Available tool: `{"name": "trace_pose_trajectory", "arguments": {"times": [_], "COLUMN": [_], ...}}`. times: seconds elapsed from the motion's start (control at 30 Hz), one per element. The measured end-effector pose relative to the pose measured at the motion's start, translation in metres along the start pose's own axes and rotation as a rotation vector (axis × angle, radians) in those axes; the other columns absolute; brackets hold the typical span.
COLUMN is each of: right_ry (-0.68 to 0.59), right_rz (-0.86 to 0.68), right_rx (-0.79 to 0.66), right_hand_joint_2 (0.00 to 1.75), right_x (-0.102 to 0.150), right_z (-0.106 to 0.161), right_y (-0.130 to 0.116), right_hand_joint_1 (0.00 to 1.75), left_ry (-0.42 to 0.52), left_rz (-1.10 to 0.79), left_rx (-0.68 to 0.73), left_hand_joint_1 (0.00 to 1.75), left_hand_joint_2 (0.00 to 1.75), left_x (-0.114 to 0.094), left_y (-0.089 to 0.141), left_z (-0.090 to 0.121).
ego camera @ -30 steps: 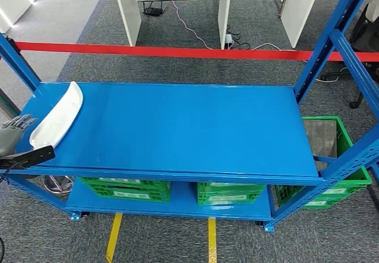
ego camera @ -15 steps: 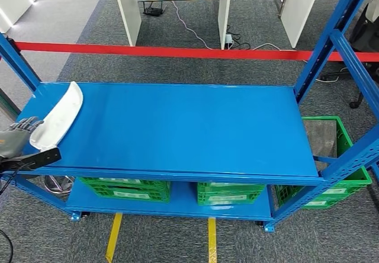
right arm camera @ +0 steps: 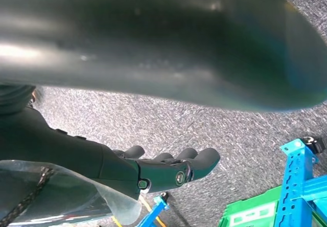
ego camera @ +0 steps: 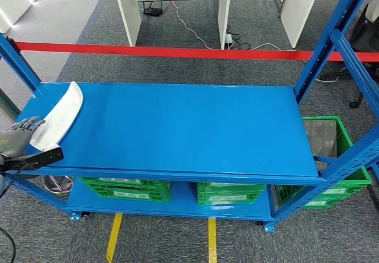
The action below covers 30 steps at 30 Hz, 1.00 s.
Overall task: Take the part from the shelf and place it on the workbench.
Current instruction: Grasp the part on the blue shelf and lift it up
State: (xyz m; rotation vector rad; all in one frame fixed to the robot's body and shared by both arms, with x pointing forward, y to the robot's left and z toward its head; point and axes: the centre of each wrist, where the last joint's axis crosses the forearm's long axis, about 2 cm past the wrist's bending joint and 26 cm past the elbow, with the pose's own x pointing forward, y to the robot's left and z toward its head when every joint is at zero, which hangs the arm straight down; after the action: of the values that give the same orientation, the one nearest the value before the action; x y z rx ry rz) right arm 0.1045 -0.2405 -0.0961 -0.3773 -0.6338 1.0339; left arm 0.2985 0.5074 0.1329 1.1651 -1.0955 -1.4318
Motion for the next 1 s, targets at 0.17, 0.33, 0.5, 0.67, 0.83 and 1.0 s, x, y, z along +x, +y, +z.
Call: {"name": "trace_pose_trajectory", "arguments": {"times": [0.17,0.33,0.5,0.67,0.83,1.0], "right_ry": [-0.001,-0.004,-0.005,-0.006,-0.004,-0.003], "right_rz": [0.001,0.002,0.003,0.005,0.002,0.001], "right_rx": [-0.001,-0.005,-0.008,-0.010,-0.012,-0.012], "right_hand_joint_2": [0.00,0.00,0.00,0.00,0.00,0.00], "right_x": [0.000,0.000,0.000,0.000,0.000,-0.001], "right_z": [0.000,0.000,0.000,0.000,0.000,0.000], "right_y": [0.000,0.000,0.000,0.000,-0.001,0.000], "right_hand_joint_1": [0.00,0.00,0.00,0.00,0.00,0.00], "left_ry": [0.004,0.008,0.012,0.014,0.011,0.010], "left_rz": [-0.001,-0.005,-0.018,-0.018,-0.021,-0.029], "left_rx": [0.001,0.001,0.012,0.026,0.029,0.038], "left_hand_joint_1": [0.00,1.39,1.75,1.75,1.75,1.75], "left_hand_joint_2": [1.75,1.75,1.75,1.75,1.75,1.75], "left_x": [0.000,0.000,-0.002,-0.002,-0.001,-0.001], "left_y": [0.001,0.001,0.003,0.004,0.005,0.006], "left_z": [-0.003,-0.005,-0.008,-0.010,-0.012,-0.013]}}
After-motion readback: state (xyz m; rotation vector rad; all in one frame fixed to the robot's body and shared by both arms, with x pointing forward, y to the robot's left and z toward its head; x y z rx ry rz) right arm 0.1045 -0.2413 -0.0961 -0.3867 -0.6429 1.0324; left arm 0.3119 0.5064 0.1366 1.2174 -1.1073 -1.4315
